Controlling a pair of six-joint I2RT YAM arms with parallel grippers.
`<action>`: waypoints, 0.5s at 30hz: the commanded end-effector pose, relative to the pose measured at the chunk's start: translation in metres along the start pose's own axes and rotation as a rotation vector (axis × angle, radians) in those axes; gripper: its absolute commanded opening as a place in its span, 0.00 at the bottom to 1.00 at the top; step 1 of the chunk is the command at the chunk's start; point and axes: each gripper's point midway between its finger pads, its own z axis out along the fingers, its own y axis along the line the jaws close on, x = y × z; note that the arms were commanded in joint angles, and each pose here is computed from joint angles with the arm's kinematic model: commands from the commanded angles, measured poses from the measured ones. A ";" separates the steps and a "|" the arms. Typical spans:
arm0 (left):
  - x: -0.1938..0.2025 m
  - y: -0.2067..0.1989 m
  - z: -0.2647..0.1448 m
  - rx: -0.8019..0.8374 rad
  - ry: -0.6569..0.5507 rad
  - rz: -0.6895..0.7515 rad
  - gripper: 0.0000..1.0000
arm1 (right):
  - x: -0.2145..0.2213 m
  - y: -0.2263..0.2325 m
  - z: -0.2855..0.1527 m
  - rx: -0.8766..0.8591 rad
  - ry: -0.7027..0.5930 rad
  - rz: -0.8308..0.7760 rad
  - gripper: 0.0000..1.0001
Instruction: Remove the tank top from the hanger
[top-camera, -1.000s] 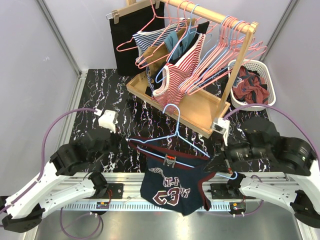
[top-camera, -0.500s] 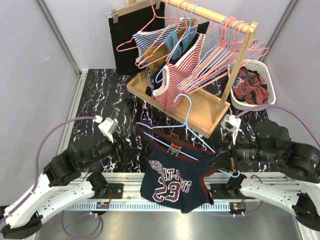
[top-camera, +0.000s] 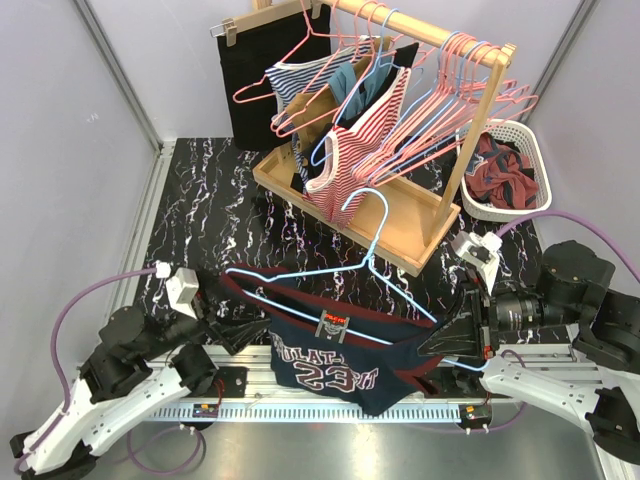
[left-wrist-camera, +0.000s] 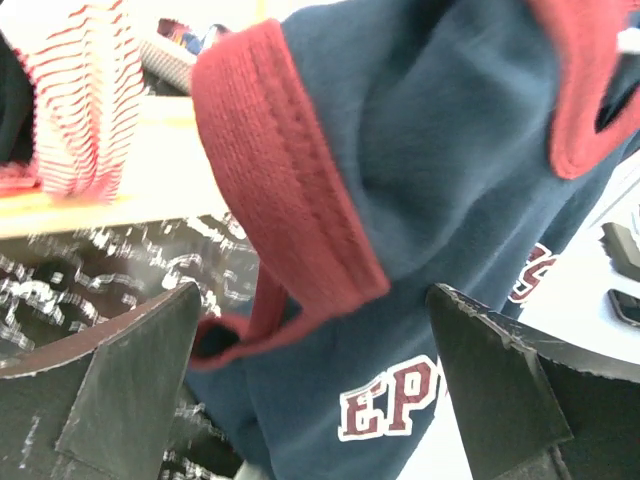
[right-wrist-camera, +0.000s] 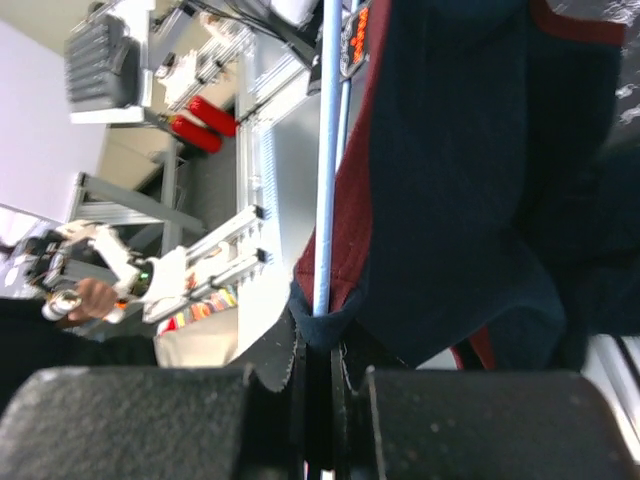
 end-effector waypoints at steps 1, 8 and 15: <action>-0.020 -0.022 0.004 0.134 -0.109 0.057 0.99 | -0.019 0.033 0.001 -0.166 -0.045 -0.050 0.00; -0.044 -0.051 -0.001 0.285 -0.201 0.092 0.74 | -0.024 0.035 0.010 -0.214 -0.052 -0.030 0.00; -0.047 -0.032 -0.014 0.151 -0.211 0.049 0.00 | -0.021 0.028 0.011 -0.180 -0.047 -0.024 0.00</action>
